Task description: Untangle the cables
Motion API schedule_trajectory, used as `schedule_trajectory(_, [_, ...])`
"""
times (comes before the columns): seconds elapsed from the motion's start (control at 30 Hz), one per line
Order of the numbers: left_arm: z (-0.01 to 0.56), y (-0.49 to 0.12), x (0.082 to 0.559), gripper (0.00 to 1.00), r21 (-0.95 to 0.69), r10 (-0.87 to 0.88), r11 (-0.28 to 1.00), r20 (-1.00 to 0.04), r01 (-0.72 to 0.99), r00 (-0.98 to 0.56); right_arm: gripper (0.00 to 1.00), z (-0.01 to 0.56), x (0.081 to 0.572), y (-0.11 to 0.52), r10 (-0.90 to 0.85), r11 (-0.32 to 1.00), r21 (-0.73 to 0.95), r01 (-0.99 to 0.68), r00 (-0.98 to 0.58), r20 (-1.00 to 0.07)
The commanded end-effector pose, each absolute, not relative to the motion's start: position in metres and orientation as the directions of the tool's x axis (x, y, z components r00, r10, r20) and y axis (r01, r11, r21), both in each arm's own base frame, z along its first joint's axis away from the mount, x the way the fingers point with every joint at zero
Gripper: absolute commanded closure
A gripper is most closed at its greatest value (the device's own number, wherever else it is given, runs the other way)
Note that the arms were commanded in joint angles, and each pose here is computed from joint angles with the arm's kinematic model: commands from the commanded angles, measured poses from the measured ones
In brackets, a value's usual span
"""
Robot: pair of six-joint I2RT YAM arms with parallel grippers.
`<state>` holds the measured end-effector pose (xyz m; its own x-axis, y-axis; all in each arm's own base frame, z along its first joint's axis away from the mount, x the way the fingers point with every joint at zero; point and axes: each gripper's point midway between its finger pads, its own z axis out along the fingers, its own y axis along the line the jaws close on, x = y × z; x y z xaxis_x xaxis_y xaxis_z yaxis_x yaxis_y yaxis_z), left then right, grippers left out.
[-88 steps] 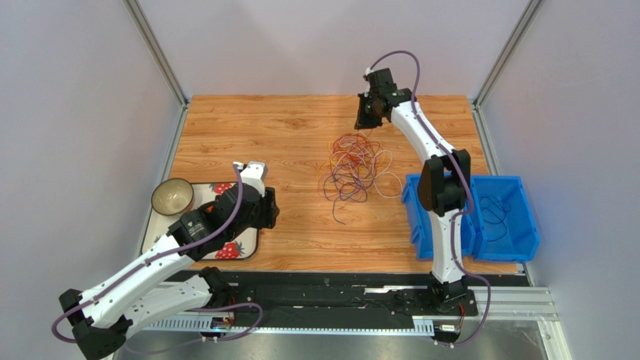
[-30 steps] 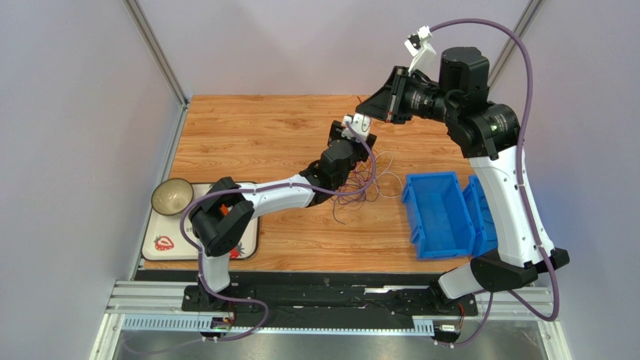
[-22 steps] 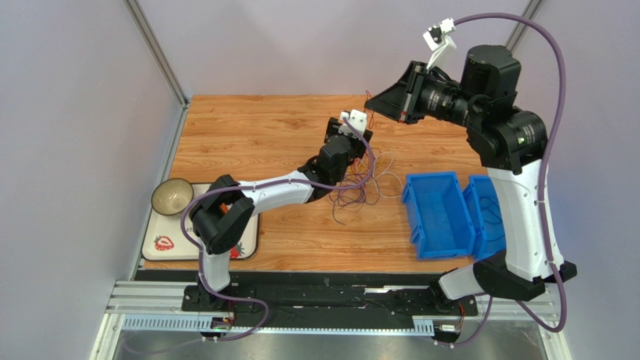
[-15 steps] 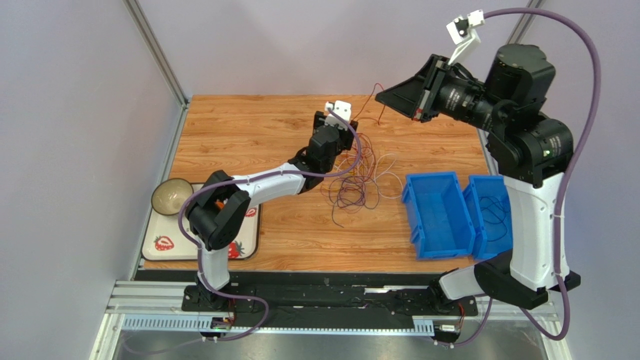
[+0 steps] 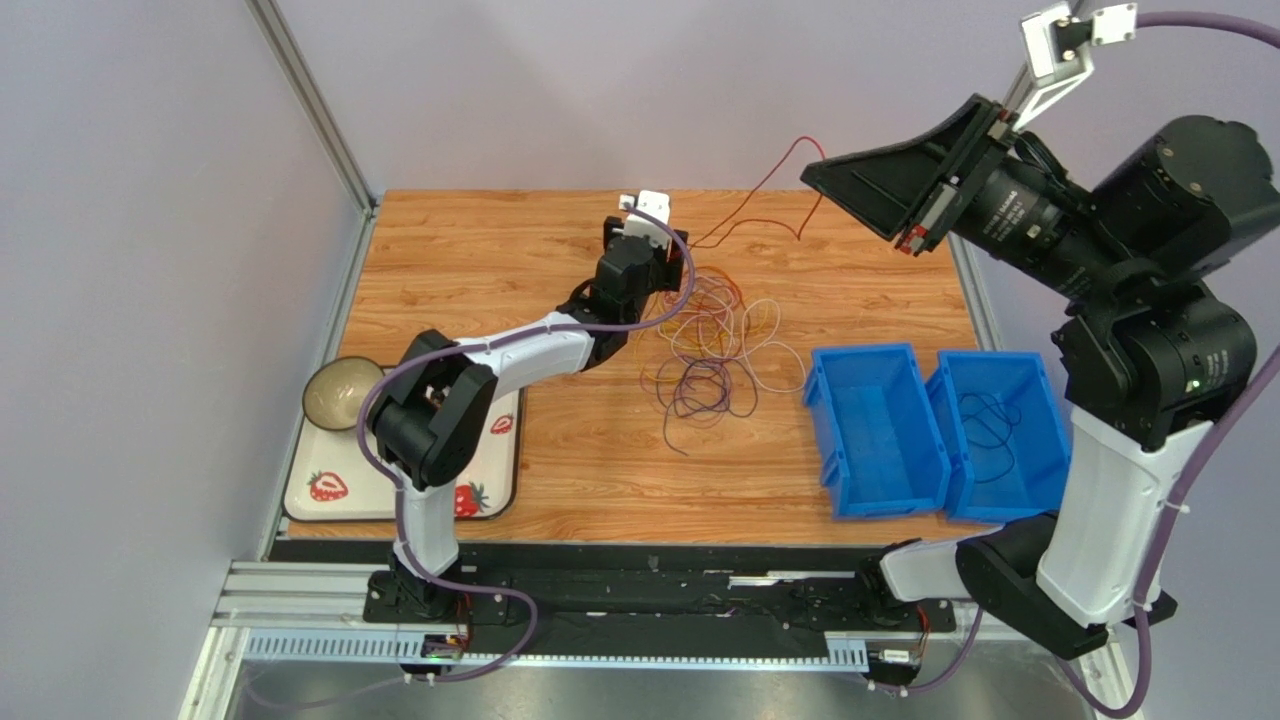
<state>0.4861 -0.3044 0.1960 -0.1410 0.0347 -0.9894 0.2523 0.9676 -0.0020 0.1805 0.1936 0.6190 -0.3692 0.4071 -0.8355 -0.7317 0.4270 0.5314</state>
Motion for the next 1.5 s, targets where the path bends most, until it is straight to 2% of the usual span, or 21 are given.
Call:
schedule_trajectory(0.0, [0.160,-0.295,0.497,0.23,-0.060,-0.002,0.967,-0.973,0.247,-0.230,1.00,0.653,0.155,0.184,0.465,0.388,0.464,-0.796,-0.266,-0.844])
schedule_trajectory(0.13, [0.150,-0.283,0.505,0.24,-0.074,-0.008,0.968,-0.964,0.241,-0.265,1.00,0.657,0.152,0.181,0.473,0.397,0.448,-0.801,-0.239,-0.848])
schedule_trajectory(0.27, [0.152,-0.276,0.509,0.25,-0.072,-0.003,0.970,-0.959,0.234,-0.285,1.00,0.669,0.151,0.170,0.491,0.459,0.387,-0.800,-0.134,-0.860])
schedule_trajectory(0.37, [0.175,-0.281,0.501,0.31,-0.104,-0.029,0.955,-0.965,0.278,-0.262,1.00,0.660,0.174,0.163,0.486,0.541,0.374,-0.753,-0.083,-0.870])
schedule_trajectory(0.4, [0.181,-0.282,0.498,0.38,-0.121,-0.044,0.949,-0.965,0.290,-0.259,1.00,0.654,0.186,0.158,0.477,0.589,0.369,-0.719,-0.059,-0.877])
schedule_trajectory(0.47, [0.210,-0.285,0.490,0.47,-0.158,-0.086,0.934,-0.971,0.322,-0.225,1.00,0.626,0.215,0.161,0.444,0.636,0.396,-0.662,-0.106,-0.890])
schedule_trajectory(0.5, [0.219,-0.286,0.488,0.59,-0.176,-0.107,0.929,-0.969,0.326,-0.221,1.00,0.617,0.227,0.159,0.436,0.666,0.400,-0.630,-0.107,-0.894])
schedule_trajectory(0.57, [0.241,-0.287,0.480,0.65,-0.192,-0.121,0.915,-0.970,0.355,-0.212,1.00,0.588,0.249,0.164,0.405,0.691,0.419,-0.588,-0.164,-0.899])
schedule_trajectory(0.6, [0.248,-0.289,0.478,0.74,-0.199,-0.129,0.909,-0.970,0.367,-0.206,1.00,0.580,0.256,0.165,0.396,0.698,0.420,-0.579,-0.177,-0.901])
schedule_trajectory(0.77, [0.275,-0.297,0.459,1.00,-0.251,-0.157,0.864,-0.958,0.437,-0.242,1.00,0.555,0.276,0.162,0.368,0.747,0.418,-0.517,-0.202,-0.908])
schedule_trajectory(0.97, [0.302,-0.323,0.431,1.00,-0.378,-0.221,0.756,-0.916,0.534,-0.336,1.00,0.549,0.286,0.131,0.344,0.849,0.369,-0.378,-0.133,-0.929])
schedule_trajectory(1.17, [0.332,-0.367,0.397,1.00,-0.385,-0.183,0.673,-0.914,0.631,-0.363,1.00,0.521,0.294,0.111,0.313,0.905,0.344,-0.249,-0.158,-0.937])
schedule_trajectory(1.4, [0.322,-0.413,0.371,1.00,-0.420,-0.142,0.625,-0.890,0.658,-0.434,1.00,0.500,0.290,0.100,0.296,0.925,0.329,-0.188,-0.183,-0.937])
schedule_trajectory(1.47, [0.322,-0.428,0.360,1.00,-0.456,-0.137,0.578,-0.872,0.676,-0.470,1.00,0.487,0.290,0.093,0.289,0.936,0.321,-0.146,-0.204,-0.935])
